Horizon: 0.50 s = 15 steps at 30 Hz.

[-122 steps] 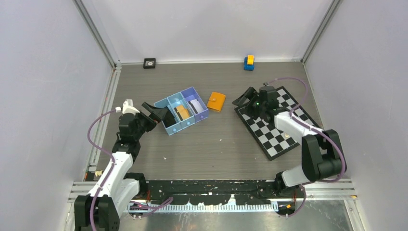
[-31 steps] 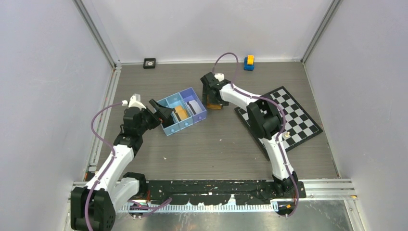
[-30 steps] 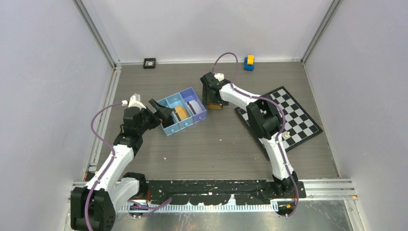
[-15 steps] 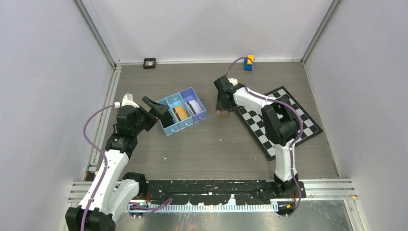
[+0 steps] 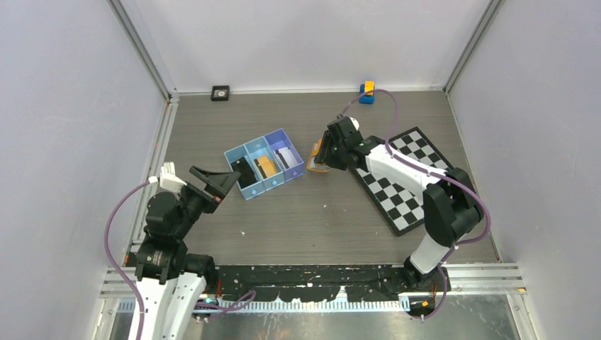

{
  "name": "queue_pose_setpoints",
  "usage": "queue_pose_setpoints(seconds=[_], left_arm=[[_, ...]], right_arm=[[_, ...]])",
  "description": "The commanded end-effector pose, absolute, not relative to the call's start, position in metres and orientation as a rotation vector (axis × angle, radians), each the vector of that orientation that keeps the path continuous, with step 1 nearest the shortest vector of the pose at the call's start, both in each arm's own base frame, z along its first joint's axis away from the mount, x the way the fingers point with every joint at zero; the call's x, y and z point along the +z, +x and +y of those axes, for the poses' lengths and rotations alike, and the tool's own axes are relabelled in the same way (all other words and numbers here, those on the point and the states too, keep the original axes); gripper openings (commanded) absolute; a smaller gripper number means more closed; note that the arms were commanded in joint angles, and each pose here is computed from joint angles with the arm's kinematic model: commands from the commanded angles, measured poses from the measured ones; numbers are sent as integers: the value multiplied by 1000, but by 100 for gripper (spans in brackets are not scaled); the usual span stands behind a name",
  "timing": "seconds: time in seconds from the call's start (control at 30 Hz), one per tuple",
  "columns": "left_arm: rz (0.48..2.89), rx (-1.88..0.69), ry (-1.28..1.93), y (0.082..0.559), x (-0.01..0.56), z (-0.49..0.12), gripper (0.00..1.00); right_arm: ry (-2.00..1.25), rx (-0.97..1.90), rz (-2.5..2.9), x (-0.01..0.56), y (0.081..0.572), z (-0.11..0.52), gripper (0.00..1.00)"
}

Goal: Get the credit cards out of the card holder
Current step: Pick up the card holder from the center of the board.

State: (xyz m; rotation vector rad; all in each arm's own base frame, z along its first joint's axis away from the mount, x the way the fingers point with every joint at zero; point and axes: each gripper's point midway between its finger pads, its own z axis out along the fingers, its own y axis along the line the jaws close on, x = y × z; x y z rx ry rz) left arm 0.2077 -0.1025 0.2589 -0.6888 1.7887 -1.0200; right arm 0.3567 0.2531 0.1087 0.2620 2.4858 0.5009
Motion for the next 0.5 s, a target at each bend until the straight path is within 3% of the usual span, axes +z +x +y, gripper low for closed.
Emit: queue_pose_setpoints(seconds=[0.0,0.2,0.47], left_arm=[[1790,-1137,-606,183,272,-117,100],[1682,-1215,-501,151,306,-120,100],[1737,-1265,-501,152,299,-129,100]], right_arm=[[228,691,2368,156,350,284,43],[209,700,2338,171,344,283,43],[207,698,2339,170,344,283,43]])
